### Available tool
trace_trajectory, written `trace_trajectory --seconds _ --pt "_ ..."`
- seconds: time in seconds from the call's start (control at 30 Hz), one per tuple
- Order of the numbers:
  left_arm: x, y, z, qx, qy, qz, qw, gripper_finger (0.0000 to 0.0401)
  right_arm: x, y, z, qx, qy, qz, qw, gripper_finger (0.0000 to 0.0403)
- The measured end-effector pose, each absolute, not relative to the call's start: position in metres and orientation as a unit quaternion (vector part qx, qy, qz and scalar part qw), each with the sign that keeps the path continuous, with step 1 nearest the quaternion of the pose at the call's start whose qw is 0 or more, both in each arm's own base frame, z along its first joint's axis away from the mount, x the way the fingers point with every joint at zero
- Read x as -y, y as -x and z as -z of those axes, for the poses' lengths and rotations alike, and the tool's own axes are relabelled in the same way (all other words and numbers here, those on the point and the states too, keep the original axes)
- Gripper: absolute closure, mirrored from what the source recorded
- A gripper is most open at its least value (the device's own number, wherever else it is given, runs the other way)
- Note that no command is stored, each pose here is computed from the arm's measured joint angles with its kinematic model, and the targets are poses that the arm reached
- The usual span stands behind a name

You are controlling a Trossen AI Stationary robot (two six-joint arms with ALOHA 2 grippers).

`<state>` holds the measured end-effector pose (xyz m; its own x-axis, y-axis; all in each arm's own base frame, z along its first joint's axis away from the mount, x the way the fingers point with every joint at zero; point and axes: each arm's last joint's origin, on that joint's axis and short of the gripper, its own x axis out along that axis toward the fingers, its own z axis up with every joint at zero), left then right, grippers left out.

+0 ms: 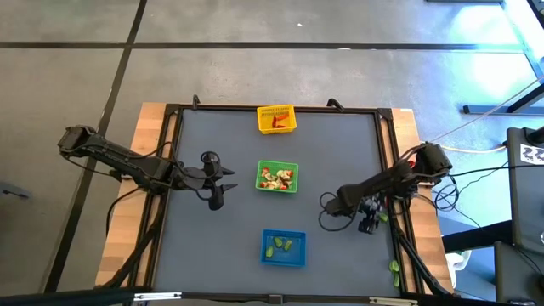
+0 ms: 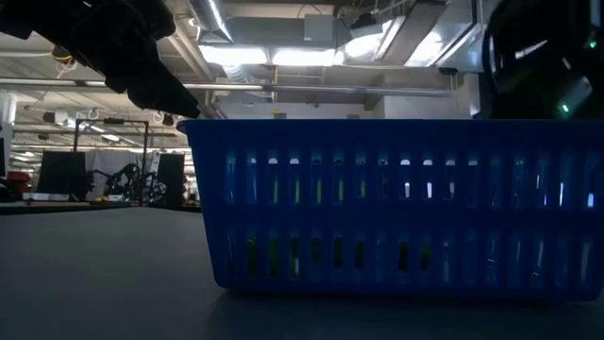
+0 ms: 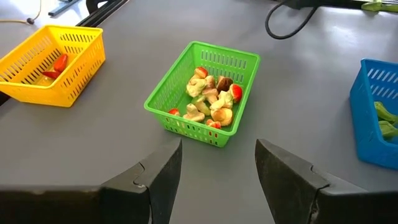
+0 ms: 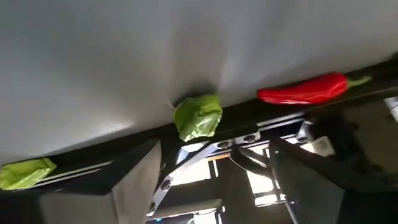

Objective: Sort produce into baskets
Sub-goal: Put the green chili pepper into the blue bin

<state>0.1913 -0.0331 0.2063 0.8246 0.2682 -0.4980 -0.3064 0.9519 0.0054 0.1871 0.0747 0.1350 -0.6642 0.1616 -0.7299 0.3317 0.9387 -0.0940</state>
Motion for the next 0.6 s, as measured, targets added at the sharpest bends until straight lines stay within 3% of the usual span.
trace_trajectory --seconds 0.4,0.6 --pt "0.033 -0.191 -0.206 -0.255 0.043 -0.152 0.954 0.0201 -0.072 -0.173 -0.112 -0.899 -0.169 0.091 0.393 0.0201" --pt "0.033 -0.191 -0.206 -0.255 0.042 -0.152 0.954 0.0201 -0.071 -0.169 -0.11 -0.902 -0.166 0.093 0.387 0.0288"
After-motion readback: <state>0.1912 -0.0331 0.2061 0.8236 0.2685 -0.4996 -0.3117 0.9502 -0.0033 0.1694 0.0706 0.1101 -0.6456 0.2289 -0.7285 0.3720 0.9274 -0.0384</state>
